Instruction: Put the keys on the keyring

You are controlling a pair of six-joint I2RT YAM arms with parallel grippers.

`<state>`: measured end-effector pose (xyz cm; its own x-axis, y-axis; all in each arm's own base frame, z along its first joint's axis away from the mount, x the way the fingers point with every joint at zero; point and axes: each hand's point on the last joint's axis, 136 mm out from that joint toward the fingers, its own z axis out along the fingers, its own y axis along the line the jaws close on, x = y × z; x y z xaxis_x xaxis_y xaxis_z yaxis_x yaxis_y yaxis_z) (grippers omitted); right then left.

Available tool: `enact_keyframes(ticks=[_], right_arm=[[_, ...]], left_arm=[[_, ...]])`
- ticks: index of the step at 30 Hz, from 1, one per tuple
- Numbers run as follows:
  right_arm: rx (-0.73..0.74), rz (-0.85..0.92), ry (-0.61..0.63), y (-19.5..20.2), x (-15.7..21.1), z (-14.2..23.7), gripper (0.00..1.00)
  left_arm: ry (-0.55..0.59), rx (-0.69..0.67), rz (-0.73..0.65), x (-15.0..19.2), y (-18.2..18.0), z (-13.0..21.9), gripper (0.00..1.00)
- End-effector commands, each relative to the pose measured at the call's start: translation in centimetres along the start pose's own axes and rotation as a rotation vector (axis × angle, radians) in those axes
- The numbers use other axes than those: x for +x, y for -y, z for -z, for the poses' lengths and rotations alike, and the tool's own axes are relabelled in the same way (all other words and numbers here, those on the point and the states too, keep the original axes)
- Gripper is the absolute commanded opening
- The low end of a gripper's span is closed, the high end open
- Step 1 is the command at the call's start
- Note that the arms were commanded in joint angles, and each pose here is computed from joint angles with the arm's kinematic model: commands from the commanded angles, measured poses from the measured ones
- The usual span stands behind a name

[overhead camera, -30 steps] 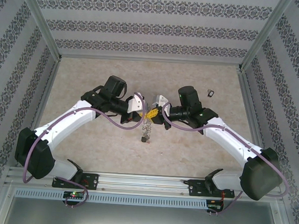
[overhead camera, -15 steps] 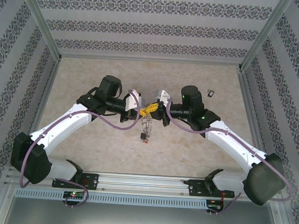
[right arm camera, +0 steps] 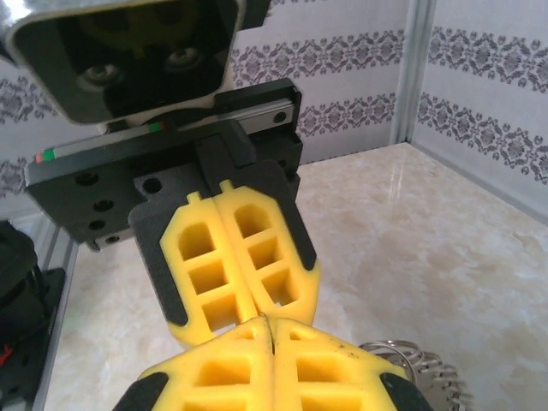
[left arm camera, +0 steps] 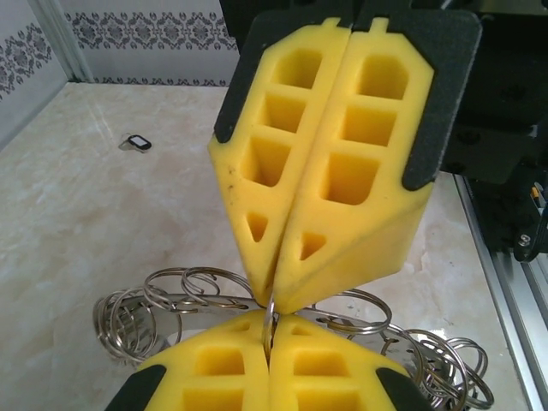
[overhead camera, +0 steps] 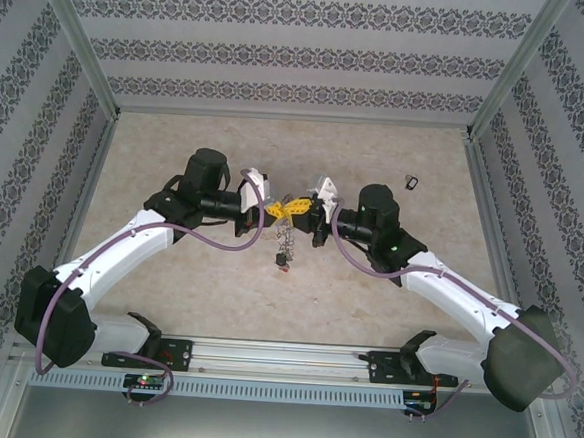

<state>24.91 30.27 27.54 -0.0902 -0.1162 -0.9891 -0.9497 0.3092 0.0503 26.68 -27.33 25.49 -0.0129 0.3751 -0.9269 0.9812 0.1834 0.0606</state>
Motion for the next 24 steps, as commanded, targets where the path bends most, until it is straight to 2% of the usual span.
enact_keyframes(ticks=[1,2,5,8,16,24], right_arm=[[-0.088,0.134,0.017,-1.4,-2.0,1.9,0.00],[-0.109,0.142,-0.017,-1.5,-1.1,2.2,0.00],[-0.148,0.183,-0.148,-2.2,1.4,2.8,0.19],[-0.164,0.192,-0.211,-2.3,2.6,2.8,0.27],[-0.166,0.195,-0.244,-2.0,2.6,1.3,0.38],[-0.161,0.173,-0.274,-1.1,2.7,-0.2,0.36]], left_arm=[[-0.045,0.012,-0.030,-0.1,0.8,0.7,0.00],[-0.058,0.023,-0.045,0.0,1.0,0.9,0.00],[-0.100,0.051,-0.064,0.3,1.4,1.1,0.00],[-0.130,0.061,-0.079,0.5,1.4,1.2,0.00],[-0.189,0.109,-0.104,1.3,1.7,0.7,0.00],[-0.200,0.125,-0.101,1.7,1.8,0.5,0.00]])
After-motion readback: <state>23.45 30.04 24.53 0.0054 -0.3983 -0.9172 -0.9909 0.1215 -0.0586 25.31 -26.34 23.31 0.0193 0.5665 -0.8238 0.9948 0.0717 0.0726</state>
